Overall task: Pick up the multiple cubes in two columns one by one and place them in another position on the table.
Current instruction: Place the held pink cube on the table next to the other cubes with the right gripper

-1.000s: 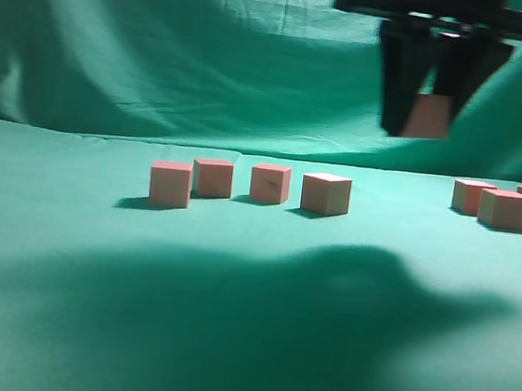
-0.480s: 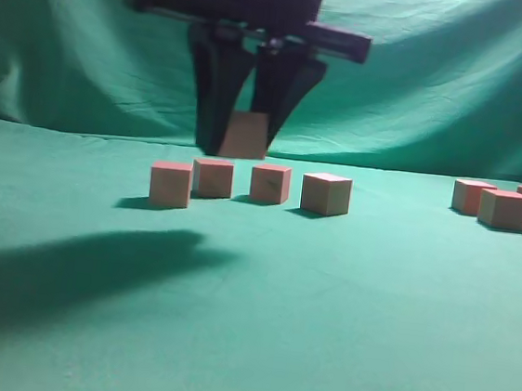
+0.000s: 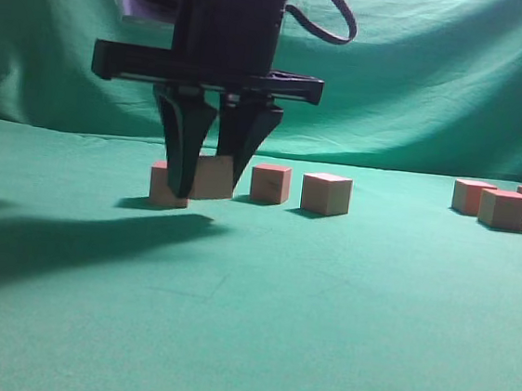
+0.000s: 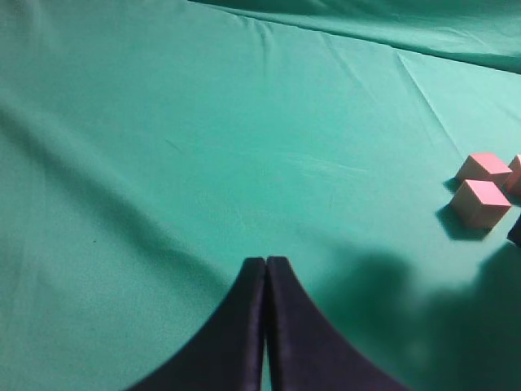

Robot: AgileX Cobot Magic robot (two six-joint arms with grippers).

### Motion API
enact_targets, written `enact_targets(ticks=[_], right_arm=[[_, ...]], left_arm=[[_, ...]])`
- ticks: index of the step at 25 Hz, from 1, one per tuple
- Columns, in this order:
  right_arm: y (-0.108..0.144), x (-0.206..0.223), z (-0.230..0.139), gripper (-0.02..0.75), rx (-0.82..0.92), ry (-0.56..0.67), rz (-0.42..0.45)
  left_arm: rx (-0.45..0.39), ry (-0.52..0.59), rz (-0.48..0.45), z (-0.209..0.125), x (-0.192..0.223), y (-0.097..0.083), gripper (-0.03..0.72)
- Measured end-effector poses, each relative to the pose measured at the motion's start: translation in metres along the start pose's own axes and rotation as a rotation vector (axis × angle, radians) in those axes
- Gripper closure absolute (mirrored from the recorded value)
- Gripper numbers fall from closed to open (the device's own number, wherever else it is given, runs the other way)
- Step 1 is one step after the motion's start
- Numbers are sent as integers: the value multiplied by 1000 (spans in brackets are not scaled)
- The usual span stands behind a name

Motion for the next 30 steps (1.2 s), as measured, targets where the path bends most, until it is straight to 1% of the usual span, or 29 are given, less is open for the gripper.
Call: enact_targets(ticks=[10,30], right_arm=[[1,13,1,477,-2,8,0],[5,14,5,477,15,-23,29]], left_arm=[[0,0,0,0,0,0,688],[0,0,0,0,0,0,688]])
Point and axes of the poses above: a point on each arm's last joint axis where the gripper is mounted, x pointing out along that axis toward the gripper, y along the wrist's bending axis when the last joint is at zero, z = x × y, the point moved 4 cm from there along x, pointing out along that axis toward the gripper, and after that the axes turned 8 degrees about x, right-handed, at the moved point
